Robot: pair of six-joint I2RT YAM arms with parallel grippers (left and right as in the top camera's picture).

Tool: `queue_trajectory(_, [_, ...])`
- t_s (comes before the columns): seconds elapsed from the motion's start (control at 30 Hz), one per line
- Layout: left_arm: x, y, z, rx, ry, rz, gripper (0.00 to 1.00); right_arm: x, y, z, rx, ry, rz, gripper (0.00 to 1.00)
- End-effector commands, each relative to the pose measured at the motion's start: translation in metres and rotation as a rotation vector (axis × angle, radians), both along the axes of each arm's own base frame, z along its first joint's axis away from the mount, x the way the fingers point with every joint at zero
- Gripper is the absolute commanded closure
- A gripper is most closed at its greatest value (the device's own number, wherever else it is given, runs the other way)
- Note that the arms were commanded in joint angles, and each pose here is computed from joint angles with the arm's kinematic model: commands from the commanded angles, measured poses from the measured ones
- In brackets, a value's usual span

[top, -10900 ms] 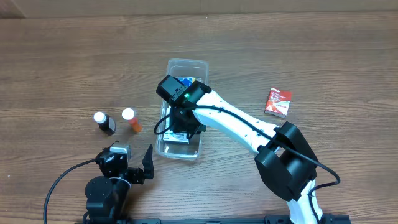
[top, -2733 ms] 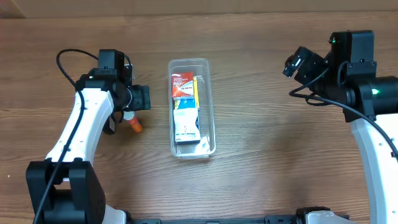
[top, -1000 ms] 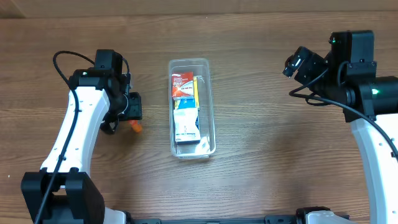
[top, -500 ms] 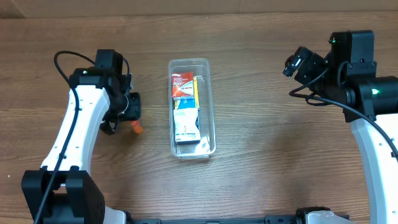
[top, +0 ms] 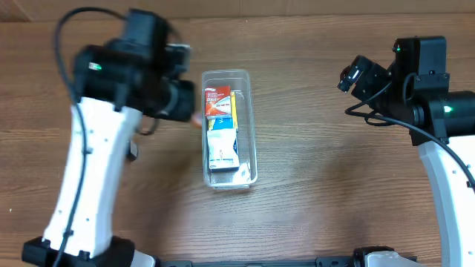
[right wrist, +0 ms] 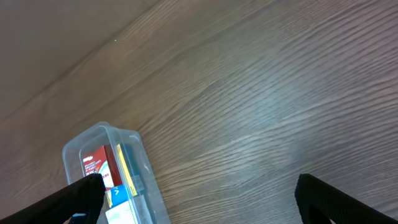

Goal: Pack container
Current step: 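Lift the orange tube and carry it over the container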

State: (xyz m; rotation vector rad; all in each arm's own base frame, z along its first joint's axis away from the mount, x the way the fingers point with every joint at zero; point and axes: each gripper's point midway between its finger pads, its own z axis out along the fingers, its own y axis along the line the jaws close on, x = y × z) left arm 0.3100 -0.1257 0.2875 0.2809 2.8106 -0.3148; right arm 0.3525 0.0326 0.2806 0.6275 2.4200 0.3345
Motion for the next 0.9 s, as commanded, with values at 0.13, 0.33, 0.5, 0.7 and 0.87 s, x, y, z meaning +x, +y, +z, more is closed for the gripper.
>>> queue_trajectory(0.13, [-0.032,-0.094,-0.018,0.018,-0.04,-0.243,0.81,0.0,-0.001,0.005,0.002,-0.015,-0.007,0.0])
queue_trajectory(0.33, [-0.041,-0.111,-0.062,0.033,0.024,-0.26,0.81,0.0,-0.001,0.005,0.002,-0.015,-0.008,0.0])
queue_trajectory(0.5, [-0.045,-0.108,-0.087,0.057,0.064,-0.254,0.81,0.0,-0.001,0.005,0.002,-0.015,-0.007,0.0])
queue_trajectory(0.7, [-0.046,-0.106,-0.112,0.076,0.088,-0.254,0.81,0.0,-0.001,0.005,0.002,-0.015,-0.008,0.0])
queue_trajectory(0.87, [-0.05,-0.105,-0.128,0.078,0.114,-0.256,0.81,0.0,-0.002,0.005,0.002,-0.015,-0.008,0.0])
